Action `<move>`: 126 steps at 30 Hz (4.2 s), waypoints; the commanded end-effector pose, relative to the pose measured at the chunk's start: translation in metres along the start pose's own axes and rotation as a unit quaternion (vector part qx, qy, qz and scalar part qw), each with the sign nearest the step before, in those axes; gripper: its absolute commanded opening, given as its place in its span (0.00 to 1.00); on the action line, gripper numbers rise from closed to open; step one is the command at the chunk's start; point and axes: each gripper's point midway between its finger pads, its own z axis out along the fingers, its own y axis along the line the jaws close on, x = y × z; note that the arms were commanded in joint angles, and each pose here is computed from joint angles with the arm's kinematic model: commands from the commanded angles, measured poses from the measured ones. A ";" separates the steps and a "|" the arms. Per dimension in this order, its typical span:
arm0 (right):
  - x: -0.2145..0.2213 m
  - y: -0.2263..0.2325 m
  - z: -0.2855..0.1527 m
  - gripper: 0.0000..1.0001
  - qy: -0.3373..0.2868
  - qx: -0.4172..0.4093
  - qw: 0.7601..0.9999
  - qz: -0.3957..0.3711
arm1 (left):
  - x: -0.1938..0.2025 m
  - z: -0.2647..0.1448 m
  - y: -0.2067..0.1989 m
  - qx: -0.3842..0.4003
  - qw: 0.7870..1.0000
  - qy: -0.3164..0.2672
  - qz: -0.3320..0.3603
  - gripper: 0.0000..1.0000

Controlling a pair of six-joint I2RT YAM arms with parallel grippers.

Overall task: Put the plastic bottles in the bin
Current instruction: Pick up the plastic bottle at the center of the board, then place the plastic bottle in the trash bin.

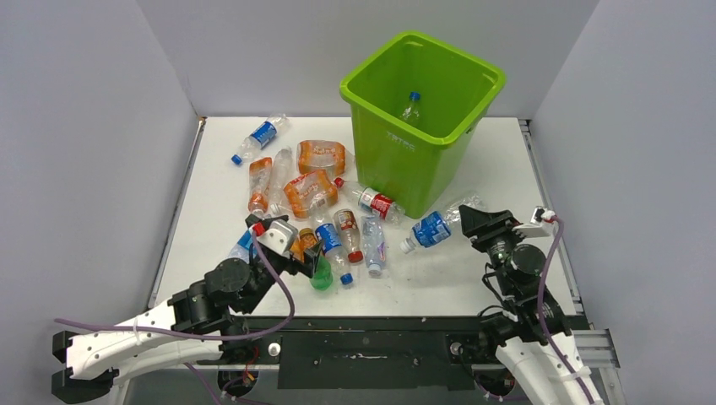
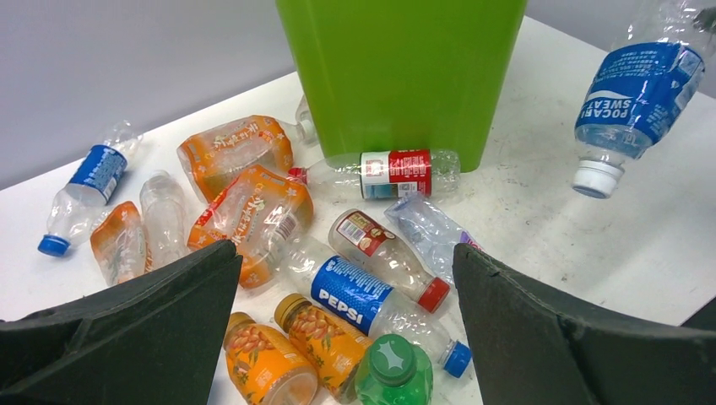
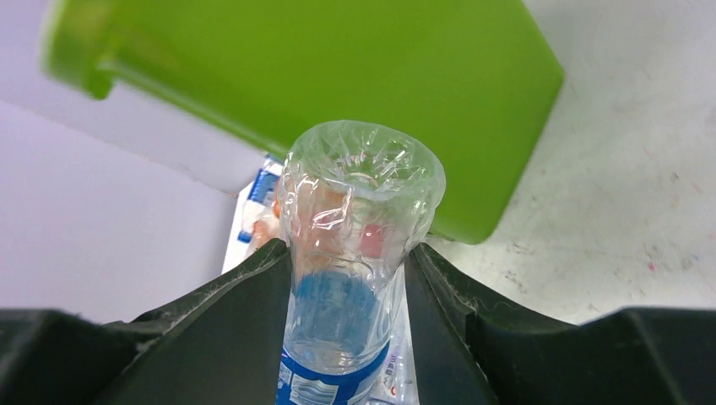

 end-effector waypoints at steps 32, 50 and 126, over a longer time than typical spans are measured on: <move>-0.049 0.228 -0.112 0.34 0.049 -0.507 0.859 -0.061 | -0.102 -0.032 -0.171 0.435 0.883 -0.078 -0.159 0.96; -0.050 0.234 -0.112 0.34 0.048 -0.519 0.851 -0.067 | -0.108 -0.006 -0.191 0.438 0.878 -0.066 -0.181 0.50; -0.271 0.343 0.086 0.05 -0.292 -0.031 0.922 -0.253 | -0.088 0.011 -0.054 0.148 0.964 -0.193 -0.112 0.96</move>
